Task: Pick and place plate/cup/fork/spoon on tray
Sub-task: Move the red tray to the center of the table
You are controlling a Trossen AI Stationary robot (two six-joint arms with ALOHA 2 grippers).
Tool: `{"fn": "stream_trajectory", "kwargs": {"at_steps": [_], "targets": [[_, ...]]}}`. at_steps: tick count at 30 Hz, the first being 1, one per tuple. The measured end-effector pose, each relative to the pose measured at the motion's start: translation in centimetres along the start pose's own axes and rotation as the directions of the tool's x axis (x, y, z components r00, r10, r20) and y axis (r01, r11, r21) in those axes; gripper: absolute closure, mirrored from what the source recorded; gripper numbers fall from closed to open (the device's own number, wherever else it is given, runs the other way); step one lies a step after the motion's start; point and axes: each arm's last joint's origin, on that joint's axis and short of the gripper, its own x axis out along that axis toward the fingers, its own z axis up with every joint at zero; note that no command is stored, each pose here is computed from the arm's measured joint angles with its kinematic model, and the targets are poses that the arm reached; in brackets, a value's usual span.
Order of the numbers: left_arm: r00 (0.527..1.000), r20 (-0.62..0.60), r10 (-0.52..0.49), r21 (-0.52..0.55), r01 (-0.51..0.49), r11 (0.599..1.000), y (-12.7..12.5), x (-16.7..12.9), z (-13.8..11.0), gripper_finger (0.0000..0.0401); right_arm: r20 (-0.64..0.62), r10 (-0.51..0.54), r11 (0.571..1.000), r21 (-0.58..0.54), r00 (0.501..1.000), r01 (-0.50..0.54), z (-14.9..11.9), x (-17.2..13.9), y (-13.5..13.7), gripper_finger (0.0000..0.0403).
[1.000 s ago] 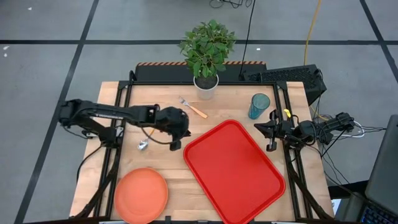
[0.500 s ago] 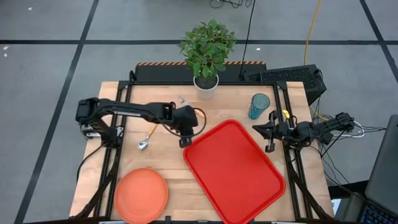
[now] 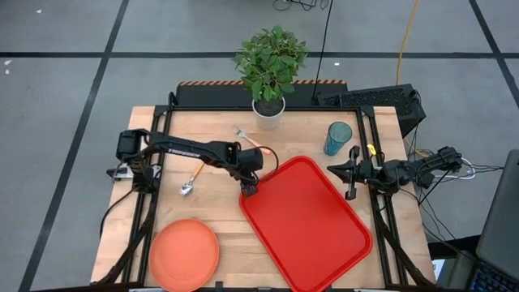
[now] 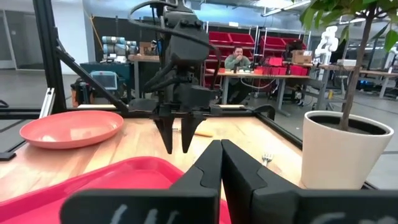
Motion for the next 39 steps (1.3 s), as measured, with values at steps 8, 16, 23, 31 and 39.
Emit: {"fn": "stream_trajectory", "kwargs": {"at_steps": [8,16,23,31,39], "targets": [[0.999,-0.035,0.013,0.053,-0.011,0.999,-0.8,1.4,-0.6,0.0244,-0.009,0.001,1.000,0.008,1.000,-0.001,-0.1,0.0,0.0,0.0403],[0.996,-0.073,0.049,0.072,-0.044,0.996,-0.8,3.7,-1.0,0.0244,-0.013,0.001,0.999,0.054,1.000,-0.001,-0.1,0.0,0.0,0.0403],[0.997,-0.056,0.049,0.077,-0.044,0.996,-0.4,3.7,-0.6,0.0244,-0.028,0.085,0.986,0.144,0.996,-0.081,-0.3,0.1,0.3,0.0403],[0.997,-0.057,0.052,0.067,-0.048,0.997,-0.2,3.6,-0.6,0.0244,-0.057,0.105,0.968,0.234,0.993,-0.089,-0.6,0.2,0.4,0.0403],[0.998,-0.049,0.050,0.096,-0.045,0.994,-0.2,3.6,-0.5,0.0244,-0.316,0.331,0.909,0.361,0.889,-0.210,-2.8,0.5,1.6,0.0403]]}}
